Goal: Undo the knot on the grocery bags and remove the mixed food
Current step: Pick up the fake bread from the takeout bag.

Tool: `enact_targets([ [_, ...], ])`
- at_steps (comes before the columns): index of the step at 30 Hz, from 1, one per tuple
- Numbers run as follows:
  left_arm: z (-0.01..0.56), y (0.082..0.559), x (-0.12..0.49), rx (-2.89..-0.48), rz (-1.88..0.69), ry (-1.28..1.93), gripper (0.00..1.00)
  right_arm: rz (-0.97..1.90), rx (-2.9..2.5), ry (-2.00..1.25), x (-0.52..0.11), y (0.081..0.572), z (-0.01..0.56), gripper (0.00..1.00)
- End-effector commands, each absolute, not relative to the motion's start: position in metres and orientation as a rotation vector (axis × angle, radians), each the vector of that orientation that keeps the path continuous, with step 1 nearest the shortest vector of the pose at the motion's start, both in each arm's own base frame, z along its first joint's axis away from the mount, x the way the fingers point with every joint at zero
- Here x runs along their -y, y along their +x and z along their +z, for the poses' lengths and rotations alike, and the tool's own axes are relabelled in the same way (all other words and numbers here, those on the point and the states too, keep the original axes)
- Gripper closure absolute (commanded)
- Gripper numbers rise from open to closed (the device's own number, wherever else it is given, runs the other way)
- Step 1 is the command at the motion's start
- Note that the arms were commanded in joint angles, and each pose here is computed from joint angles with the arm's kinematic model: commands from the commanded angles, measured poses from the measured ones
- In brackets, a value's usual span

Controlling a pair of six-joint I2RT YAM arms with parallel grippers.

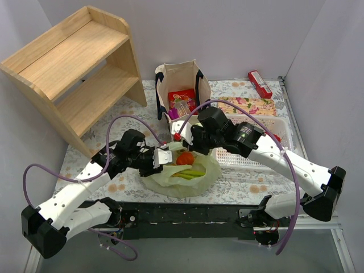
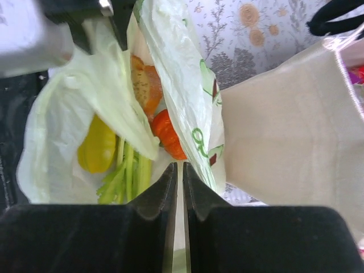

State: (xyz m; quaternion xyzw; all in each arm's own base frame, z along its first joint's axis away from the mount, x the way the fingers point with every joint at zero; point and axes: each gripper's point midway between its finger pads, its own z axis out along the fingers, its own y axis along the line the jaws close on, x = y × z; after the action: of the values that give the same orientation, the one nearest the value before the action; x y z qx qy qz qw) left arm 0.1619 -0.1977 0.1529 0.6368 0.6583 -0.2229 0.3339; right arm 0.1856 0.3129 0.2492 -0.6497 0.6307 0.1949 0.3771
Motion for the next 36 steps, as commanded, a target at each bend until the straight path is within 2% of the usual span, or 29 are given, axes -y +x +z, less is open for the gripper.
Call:
enact_targets([
  [1, 0.189, 0.182, 0.208, -1.597, -0.505, 1.596, 0.74, 0.605, -1.611, -1.646, -0.313, 0.17, 0.252, 0.85],
  [2, 0.2, 0.174, 0.214, -1.551, -0.564, 1.608, 0.83, 0.624, -1.607, -1.657, -0.314, 0.167, 0.251, 0.85],
  [4, 0.221, 0.159, 0.218, -1.475, -0.636, 1.628, 0.9, 0.646, -1.591, -1.679, -0.317, 0.165, 0.251, 0.85],
  [5, 0.228, 0.152, 0.219, -1.442, -0.666, 1.628, 1.0, 0.677, -1.581, -1.703, -0.322, 0.16, 0.249, 0.85],
  [9, 0.239, 0.118, 0.204, -1.298, -0.679, 1.692, 1.0, 0.682, -1.532, -1.754, -0.348, 0.152, 0.245, 0.87],
  [15, 0.205, 0.088, 0.168, -1.019, -0.484, 1.939, 1.0, 0.686, -1.607, -1.78, -0.362, 0.145, 0.204, 0.91],
  [17, 0.211, 0.08, 0.165, -0.883, -0.419, 1.933, 1.0, 0.683, -1.629, -1.819, -0.36, 0.138, 0.185, 0.92],
  [24, 0.199, 0.065, 0.156, -0.746, -0.344, 1.906, 1.0, 0.644, -1.58, -1.914, -0.353, 0.104, 0.134, 0.94],
  [27, 0.19, 0.057, 0.149, -0.721, -0.33, 1.921, 1.0, 0.628, -1.525, -1.93, -0.355, 0.088, 0.129, 0.94],
  [33, 0.19, 0.027, 0.146, -0.698, -0.468, 1.927, 1.0, 0.514, -1.493, -1.747, -0.371, 0.125, 0.145, 0.94],
  [36, 0.186, 0.031, 0.147, -0.694, -0.447, 1.934, 1.0, 0.547, -1.555, -1.67, -0.383, 0.144, 0.152, 0.89],
])
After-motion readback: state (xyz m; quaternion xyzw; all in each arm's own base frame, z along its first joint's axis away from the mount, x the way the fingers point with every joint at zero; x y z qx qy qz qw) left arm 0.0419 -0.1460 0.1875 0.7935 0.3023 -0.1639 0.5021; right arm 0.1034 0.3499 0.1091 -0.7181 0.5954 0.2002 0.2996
